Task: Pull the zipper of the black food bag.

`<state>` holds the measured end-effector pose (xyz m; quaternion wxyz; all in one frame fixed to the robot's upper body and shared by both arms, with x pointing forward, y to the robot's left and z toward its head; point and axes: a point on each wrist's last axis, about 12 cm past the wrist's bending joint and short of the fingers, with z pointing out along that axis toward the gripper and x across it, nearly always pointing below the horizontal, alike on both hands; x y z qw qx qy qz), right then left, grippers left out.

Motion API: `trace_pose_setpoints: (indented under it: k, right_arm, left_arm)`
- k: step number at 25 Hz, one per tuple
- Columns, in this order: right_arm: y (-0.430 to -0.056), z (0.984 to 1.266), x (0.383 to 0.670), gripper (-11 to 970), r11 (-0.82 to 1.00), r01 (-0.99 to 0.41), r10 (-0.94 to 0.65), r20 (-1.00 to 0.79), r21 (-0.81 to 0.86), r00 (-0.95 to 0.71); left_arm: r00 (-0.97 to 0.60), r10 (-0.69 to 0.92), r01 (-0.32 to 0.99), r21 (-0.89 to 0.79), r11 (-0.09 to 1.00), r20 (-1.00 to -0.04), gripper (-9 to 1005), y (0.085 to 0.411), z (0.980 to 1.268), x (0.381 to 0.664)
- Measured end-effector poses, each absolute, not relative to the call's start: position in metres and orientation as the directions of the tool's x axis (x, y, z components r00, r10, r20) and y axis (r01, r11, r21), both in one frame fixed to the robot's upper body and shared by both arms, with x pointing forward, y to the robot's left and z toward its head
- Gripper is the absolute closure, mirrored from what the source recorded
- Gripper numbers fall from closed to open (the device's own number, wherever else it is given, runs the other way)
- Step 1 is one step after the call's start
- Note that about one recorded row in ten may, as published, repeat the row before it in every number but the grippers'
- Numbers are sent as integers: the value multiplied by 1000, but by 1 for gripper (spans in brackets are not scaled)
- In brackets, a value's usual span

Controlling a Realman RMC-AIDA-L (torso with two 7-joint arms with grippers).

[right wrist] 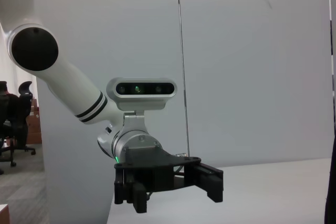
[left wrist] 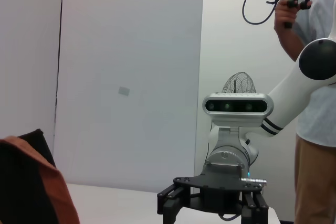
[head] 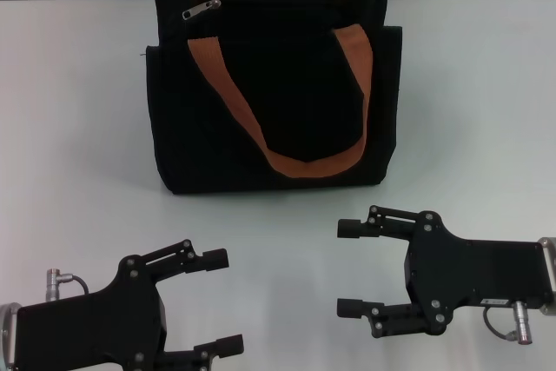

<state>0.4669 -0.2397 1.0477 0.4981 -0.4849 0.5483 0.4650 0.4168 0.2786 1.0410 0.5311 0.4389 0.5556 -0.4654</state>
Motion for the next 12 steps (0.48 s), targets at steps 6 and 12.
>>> trace_pose_setpoints:
  k: [6,12]
  right_arm:
    - [-239,1047,466,158,99,-995,-61,-998,27,-33]
    - [-237,1046,464,158,102,-994,-51,-998,40,-45]
  left_arm:
    - [-51,-7,982,-52,183,-999,177,278,1041,417]
    - [61,-83,890,16,456,-995,184,293,1044,426]
